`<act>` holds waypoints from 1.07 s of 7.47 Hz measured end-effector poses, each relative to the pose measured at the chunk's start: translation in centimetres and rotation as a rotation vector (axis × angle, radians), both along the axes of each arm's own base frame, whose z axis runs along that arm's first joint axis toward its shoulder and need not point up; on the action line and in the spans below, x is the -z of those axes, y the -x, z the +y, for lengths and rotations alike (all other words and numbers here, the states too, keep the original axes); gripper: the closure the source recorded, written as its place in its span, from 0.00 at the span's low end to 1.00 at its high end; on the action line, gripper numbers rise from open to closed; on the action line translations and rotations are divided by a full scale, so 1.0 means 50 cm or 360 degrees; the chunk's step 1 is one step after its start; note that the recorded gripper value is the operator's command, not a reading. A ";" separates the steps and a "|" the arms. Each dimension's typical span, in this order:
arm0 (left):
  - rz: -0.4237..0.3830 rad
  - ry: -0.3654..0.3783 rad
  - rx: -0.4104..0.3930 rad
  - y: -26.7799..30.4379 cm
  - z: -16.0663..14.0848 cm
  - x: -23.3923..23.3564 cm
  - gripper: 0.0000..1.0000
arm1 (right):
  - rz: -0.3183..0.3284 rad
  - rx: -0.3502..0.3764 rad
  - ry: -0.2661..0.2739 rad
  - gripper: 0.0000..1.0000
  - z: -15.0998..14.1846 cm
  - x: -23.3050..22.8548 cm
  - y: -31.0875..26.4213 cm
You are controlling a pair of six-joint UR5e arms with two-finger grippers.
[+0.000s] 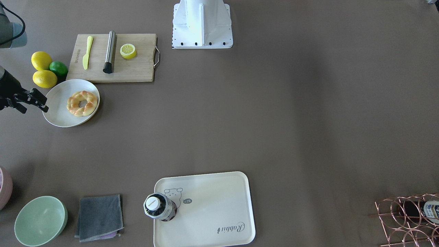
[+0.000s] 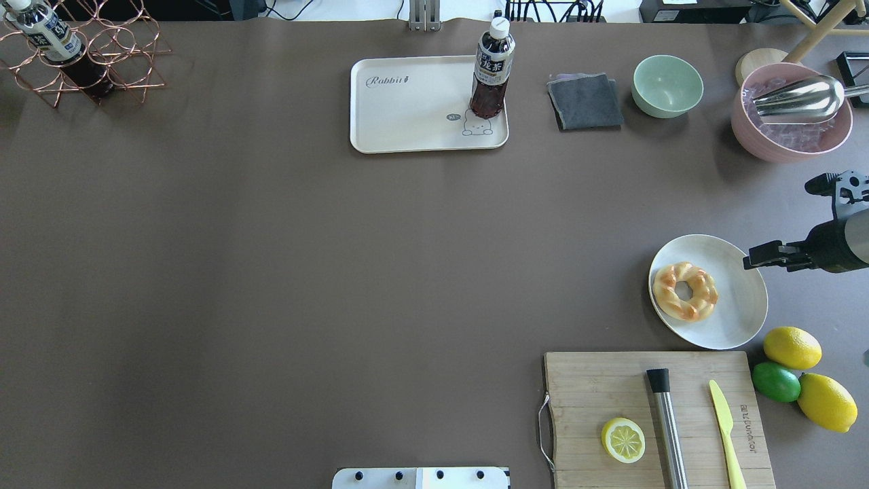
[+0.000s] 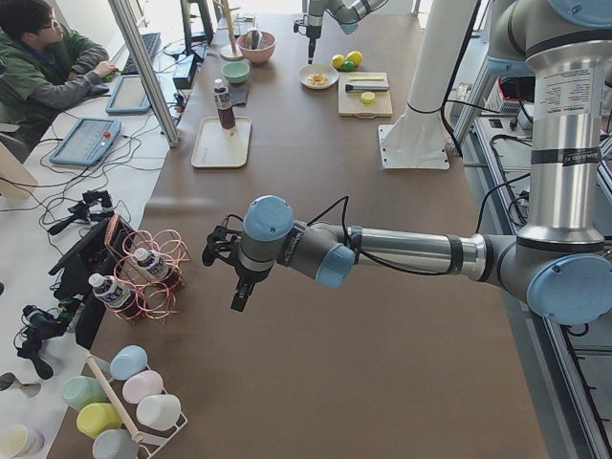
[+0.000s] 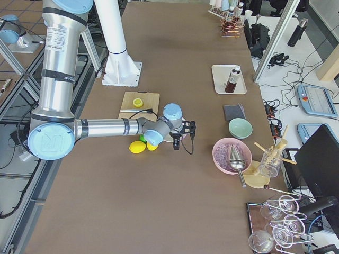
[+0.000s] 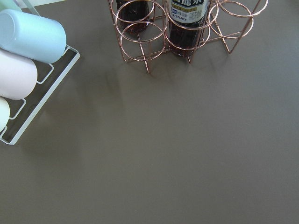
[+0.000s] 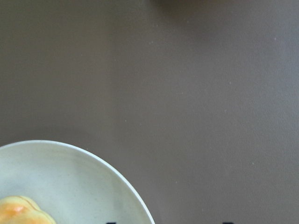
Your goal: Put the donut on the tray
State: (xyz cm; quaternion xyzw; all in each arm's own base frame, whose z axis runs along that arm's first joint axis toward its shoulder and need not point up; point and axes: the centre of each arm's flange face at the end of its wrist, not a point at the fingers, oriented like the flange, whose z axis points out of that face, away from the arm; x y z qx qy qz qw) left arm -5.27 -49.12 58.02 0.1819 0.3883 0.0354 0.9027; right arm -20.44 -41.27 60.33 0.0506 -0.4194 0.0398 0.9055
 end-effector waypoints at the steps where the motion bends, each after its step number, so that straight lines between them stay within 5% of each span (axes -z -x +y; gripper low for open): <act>1: 0.0001 0.0000 -0.0001 -0.001 0.000 0.001 0.01 | -0.0006 0.0005 -0.0005 0.41 0.020 -0.009 0.004; 5: 0.0003 -0.0006 -0.0011 -0.008 -0.002 0.005 0.01 | -0.0032 0.0017 -0.0001 0.52 0.066 -0.029 0.002; 6: 0.0003 -0.0006 -0.0012 -0.009 -0.002 0.005 0.01 | -0.0039 0.0013 0.0009 0.63 0.068 -0.026 0.010; 8: 0.0003 -0.0007 -0.0012 -0.009 -0.002 0.006 0.01 | -0.0039 0.0012 0.0012 1.00 0.071 -0.024 0.019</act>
